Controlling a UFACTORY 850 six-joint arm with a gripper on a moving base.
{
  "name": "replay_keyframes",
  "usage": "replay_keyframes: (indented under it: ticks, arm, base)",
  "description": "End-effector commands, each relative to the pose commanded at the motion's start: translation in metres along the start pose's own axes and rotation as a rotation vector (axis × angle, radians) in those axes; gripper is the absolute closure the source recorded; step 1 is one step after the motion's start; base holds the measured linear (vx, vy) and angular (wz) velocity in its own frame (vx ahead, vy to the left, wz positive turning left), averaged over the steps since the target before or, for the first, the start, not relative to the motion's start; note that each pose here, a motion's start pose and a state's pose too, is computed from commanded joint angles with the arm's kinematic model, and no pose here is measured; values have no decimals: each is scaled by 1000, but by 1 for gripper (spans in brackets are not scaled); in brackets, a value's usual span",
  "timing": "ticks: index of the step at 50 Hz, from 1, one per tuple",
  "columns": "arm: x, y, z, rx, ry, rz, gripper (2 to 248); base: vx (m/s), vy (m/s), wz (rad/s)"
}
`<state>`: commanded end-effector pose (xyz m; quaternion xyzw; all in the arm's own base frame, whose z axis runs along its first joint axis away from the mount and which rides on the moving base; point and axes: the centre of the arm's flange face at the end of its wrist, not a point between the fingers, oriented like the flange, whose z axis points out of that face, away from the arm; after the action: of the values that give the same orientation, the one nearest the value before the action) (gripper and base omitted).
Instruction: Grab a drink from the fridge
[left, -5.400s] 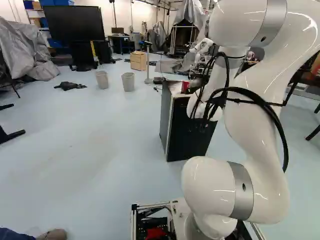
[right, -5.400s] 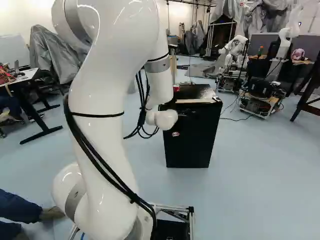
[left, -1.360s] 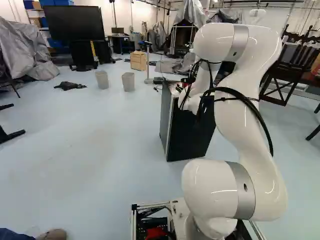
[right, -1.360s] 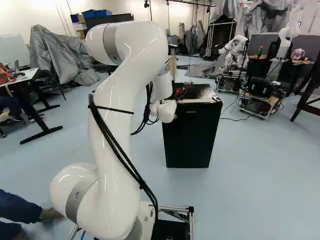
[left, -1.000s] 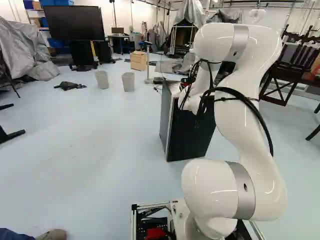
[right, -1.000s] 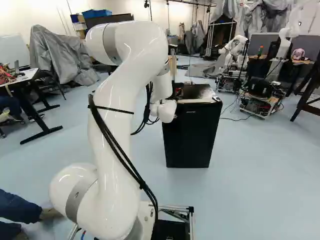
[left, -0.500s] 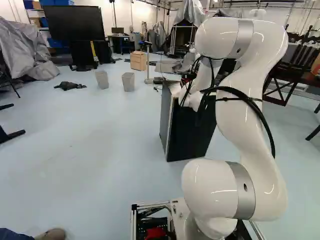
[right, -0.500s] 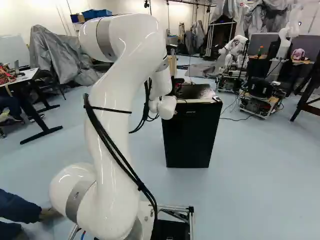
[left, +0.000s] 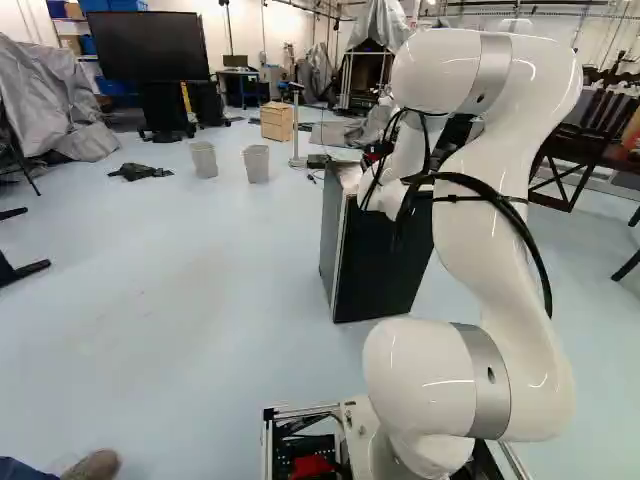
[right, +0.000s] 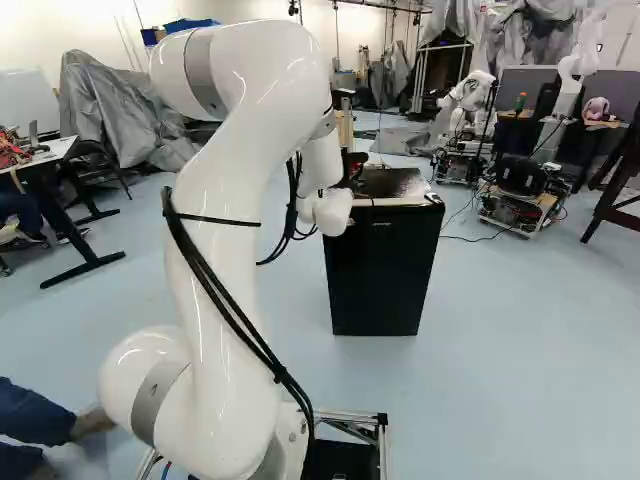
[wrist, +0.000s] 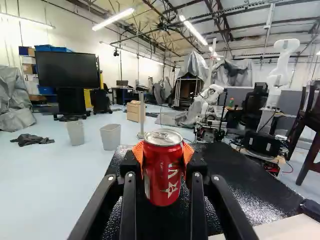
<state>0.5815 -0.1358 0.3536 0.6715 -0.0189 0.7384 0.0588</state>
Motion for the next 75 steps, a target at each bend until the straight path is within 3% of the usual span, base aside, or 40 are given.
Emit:
replay_keyframes:
  ticks: [38, 57, 75]
  arm:
    - [28, -27, -45, 19, -72, 10, 154]
    - [46, -48, -91, 36, -138, 18, 154]
    - [60, -69, -152, 58, -219, 26, 154]
  base:
    - [0, 0, 0]
    - [0, 0, 0]
    - [0, 0, 0]
